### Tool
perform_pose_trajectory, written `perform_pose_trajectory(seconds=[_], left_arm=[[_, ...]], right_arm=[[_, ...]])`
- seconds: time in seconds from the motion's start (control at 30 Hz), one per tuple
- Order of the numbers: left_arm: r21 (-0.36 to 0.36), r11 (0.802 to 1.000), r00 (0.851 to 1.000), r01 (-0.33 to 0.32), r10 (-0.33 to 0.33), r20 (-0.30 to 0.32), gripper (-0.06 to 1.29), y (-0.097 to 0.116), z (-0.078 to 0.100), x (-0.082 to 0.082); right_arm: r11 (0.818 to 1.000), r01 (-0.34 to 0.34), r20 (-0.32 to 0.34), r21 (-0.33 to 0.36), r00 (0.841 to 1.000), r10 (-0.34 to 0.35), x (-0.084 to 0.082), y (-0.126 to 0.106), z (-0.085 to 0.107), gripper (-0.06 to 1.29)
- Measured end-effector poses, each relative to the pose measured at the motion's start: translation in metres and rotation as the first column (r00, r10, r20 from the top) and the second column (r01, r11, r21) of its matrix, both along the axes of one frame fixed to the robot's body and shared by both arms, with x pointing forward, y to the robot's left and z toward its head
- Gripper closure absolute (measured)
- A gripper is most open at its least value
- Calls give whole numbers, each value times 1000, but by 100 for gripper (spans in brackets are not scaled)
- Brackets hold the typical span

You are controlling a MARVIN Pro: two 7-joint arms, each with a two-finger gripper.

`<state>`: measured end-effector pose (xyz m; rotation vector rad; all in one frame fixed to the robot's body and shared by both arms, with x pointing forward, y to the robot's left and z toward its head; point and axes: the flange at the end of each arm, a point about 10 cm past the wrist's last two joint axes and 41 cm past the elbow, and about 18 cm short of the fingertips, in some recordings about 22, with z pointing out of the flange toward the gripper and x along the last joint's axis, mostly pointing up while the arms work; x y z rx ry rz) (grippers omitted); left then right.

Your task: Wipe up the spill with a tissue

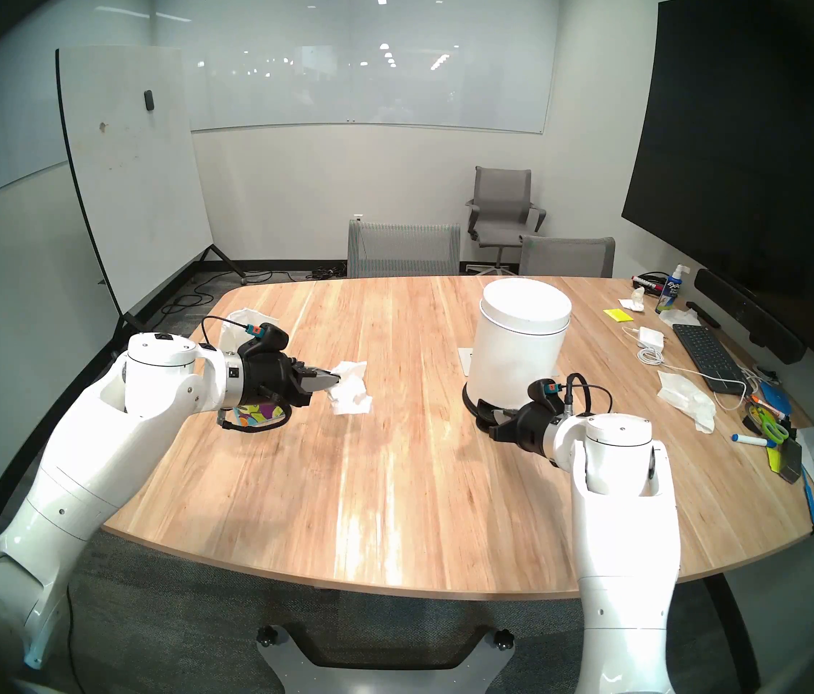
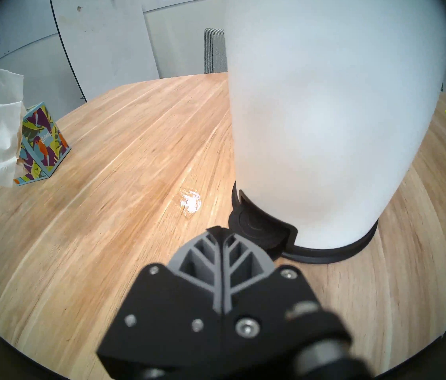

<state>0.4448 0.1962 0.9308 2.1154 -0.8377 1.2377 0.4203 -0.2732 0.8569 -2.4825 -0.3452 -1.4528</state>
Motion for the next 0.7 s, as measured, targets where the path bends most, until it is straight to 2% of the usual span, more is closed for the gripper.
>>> perform_pose_trajectory(seconds=[0.7], left_arm=[[0, 1000, 1000, 0, 0, 0, 125, 0, 0, 0]], right_arm=[[1000, -19, -3, 9, 1000, 19, 4, 2, -11, 125]])
